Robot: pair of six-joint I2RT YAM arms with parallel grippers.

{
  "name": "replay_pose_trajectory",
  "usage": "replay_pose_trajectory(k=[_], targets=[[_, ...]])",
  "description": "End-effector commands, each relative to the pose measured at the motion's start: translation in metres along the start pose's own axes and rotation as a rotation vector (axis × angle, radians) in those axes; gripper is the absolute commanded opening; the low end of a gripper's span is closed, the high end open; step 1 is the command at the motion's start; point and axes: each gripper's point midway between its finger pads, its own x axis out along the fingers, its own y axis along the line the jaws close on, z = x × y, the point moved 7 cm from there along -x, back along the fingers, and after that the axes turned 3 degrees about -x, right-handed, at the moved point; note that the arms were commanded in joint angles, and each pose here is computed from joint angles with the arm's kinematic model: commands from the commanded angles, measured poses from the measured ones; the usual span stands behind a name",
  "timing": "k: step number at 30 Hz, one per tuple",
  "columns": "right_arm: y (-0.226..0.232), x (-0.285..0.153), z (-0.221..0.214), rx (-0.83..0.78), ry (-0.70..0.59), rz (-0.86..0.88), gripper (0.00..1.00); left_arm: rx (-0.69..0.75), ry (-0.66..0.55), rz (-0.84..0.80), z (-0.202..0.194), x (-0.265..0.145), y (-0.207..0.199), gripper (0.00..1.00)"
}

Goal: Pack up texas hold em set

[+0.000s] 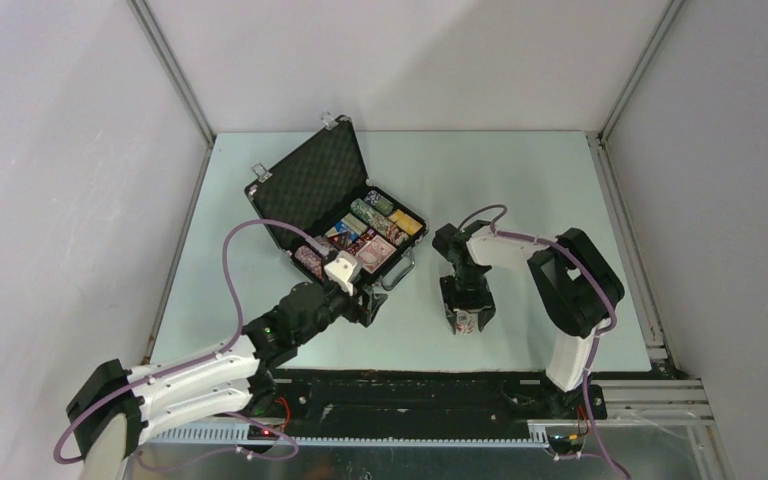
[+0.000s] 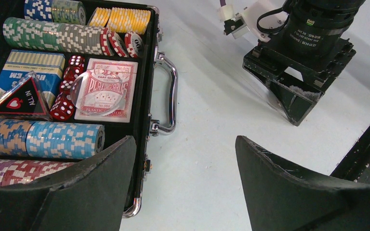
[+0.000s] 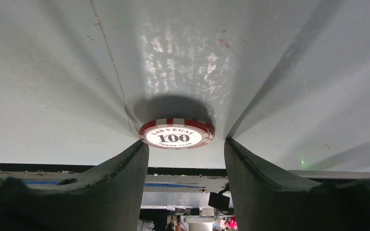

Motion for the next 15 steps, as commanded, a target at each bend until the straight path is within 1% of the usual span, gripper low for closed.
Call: replay_pose_trajectory(k=[1,10,15], targets=[[-0.003,0.025,0.010,-0.027,-0.005,0.001,0.61,0.011,-0.068,-0.014,0.021,0.002,-0.004,0.83],[-0.004,0.029,0.020,-0.045,0.015,0.030,0.61,0.015,-0.063,-0.009,0.020,0.003,-0.003,0.83],[0.000,0.026,0.026,-0.051,-0.012,0.044,0.61,0.017,-0.058,-0.007,0.019,0.004,-0.003,0.83]])
